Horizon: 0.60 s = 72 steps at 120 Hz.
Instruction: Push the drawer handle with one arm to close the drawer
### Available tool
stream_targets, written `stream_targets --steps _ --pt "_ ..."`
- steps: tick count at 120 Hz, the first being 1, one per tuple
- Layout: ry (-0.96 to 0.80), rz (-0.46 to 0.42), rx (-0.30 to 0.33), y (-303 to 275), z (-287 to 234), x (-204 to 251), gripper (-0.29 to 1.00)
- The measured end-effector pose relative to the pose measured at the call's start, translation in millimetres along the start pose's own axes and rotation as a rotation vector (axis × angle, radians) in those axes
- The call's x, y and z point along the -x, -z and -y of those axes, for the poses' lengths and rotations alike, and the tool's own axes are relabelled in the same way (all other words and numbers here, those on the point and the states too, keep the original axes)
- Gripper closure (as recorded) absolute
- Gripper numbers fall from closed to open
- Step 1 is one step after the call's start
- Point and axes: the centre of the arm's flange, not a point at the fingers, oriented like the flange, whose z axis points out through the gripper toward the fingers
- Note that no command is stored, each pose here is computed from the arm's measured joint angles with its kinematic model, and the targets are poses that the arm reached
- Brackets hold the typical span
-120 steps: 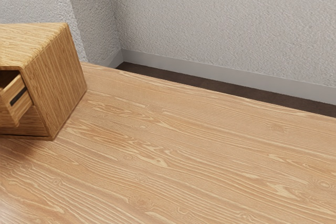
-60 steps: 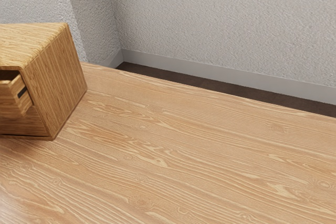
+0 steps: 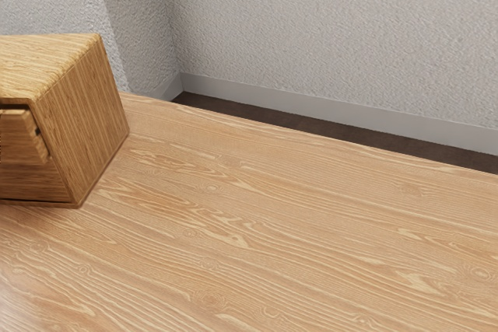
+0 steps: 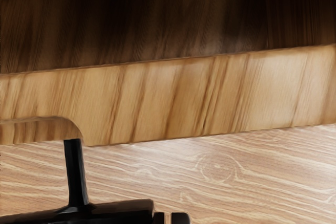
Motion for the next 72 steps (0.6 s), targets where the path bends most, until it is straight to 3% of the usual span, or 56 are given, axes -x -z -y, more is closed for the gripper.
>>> stream_targets --steps 72 --pt "0.032 -0.013 -0.005 -3.2 27.2 -24.3 0.79"
